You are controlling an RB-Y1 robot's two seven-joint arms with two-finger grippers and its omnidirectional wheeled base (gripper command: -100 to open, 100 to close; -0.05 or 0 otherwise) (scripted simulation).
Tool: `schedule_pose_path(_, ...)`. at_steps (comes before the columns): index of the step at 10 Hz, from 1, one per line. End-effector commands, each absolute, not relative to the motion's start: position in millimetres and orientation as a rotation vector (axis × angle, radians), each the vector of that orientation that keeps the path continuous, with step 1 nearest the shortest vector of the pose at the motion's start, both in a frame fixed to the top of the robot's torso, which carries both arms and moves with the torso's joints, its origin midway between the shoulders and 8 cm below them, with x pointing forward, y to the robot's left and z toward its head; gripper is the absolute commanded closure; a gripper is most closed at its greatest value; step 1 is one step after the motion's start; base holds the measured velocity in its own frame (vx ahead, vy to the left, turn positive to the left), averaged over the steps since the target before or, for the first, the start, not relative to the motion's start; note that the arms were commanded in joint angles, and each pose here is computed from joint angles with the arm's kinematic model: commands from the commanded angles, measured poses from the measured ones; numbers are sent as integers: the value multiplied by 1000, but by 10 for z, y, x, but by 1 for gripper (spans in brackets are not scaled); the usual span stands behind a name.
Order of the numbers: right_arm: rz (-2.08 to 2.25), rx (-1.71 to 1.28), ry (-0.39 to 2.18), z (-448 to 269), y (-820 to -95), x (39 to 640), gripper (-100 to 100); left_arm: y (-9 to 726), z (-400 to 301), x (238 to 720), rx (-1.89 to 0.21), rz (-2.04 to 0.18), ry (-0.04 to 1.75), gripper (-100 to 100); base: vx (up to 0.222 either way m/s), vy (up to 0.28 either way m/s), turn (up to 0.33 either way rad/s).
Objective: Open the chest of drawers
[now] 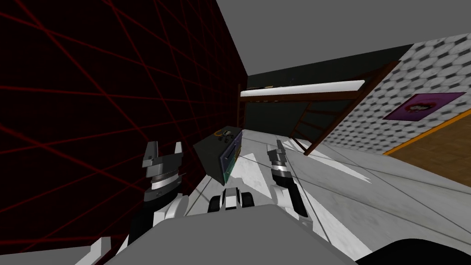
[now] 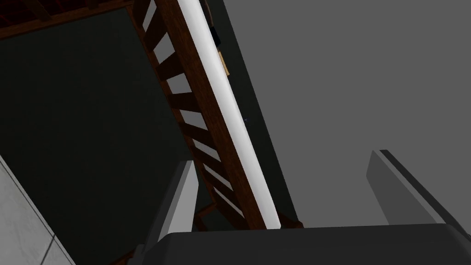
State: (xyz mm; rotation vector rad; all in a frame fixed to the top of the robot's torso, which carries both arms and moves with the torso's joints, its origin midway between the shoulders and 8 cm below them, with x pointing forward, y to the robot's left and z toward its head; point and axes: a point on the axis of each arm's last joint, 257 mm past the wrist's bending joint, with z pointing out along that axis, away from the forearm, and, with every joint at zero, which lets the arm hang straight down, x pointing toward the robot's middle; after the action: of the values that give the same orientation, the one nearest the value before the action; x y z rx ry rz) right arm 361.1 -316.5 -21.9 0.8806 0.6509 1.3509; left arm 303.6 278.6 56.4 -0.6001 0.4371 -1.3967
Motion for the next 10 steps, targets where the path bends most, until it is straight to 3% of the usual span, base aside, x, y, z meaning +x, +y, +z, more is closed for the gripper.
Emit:
schedule_pose_path(1, 1300, 900, 802, -551, -3072, 3771, -100, 2786, 564, 3036, -600, -1397, 437, 0, 19, 47, 114)
schedule_pose_path(10, 1022, 1053, 1254, -2097, -2936, 4063, -100, 2786, 563, 3036, -600, -1397, 437, 0, 28, 55, 110)
